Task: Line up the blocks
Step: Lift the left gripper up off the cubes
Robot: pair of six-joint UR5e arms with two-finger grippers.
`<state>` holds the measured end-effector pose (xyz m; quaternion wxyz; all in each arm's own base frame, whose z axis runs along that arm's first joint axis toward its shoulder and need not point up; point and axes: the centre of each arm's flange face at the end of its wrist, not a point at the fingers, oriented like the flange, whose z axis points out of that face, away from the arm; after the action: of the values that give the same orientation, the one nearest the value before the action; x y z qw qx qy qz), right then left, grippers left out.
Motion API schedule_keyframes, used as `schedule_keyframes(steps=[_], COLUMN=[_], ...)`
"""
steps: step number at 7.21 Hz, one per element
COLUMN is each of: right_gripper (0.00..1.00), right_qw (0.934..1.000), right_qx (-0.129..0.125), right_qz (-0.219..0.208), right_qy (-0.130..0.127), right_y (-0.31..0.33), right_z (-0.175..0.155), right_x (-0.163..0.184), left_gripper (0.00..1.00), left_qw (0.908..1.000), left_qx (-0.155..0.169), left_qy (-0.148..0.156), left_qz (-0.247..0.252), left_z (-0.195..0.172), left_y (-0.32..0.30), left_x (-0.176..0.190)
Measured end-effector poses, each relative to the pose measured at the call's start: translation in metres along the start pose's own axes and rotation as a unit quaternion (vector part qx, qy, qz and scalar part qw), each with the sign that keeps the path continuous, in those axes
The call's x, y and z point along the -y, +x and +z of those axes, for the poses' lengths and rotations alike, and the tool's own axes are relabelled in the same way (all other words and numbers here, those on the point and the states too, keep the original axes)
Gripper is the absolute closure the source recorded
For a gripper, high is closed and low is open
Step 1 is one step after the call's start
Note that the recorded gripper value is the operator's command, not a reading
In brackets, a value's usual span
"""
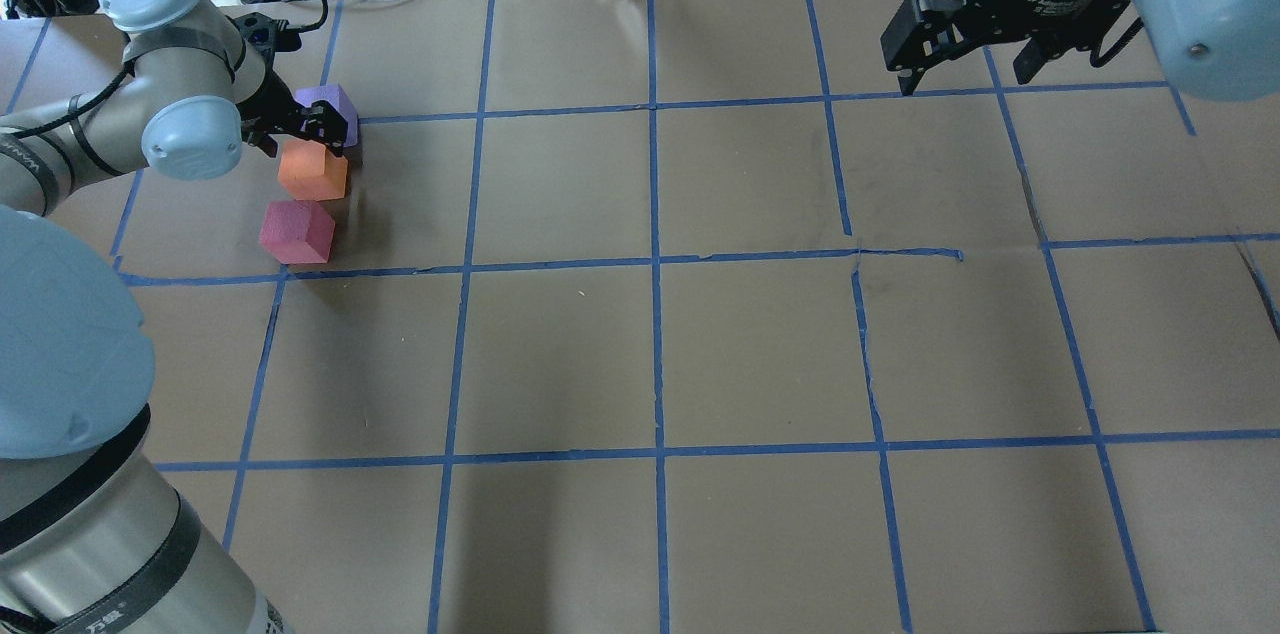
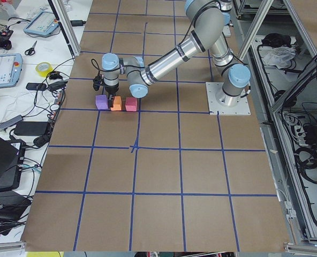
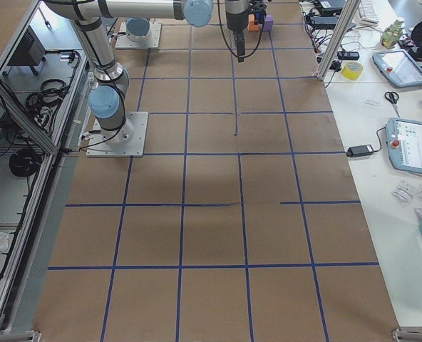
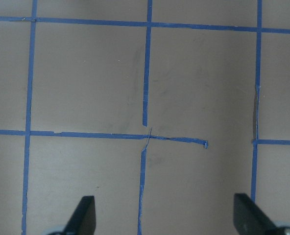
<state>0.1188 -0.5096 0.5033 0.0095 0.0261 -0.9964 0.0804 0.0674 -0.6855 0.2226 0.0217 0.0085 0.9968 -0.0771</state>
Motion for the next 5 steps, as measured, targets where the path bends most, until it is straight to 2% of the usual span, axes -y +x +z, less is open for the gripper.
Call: schedule_keyframes(steps=[2,5], right_gripper=[0.0,0.0], right_qw=[1.0,1.0], right_qx=[0.0,0.0], right_qz=[0.0,0.0], right_qy=[0.0,0.0], right_y=[0.0,0.0], right_z=[0.0,0.0], right_x=[0.0,0.0], left_gripper=[0.0,0.0], left_qw=[1.0,0.9996], left_qx=[0.004,-0.005], left_qy=[0.005,-0.025], left_qz=[0.002,0.008], left_z=[-0.028,-0.089], left_y=[0.002,0.015], left_x=[-0.001,-0.016])
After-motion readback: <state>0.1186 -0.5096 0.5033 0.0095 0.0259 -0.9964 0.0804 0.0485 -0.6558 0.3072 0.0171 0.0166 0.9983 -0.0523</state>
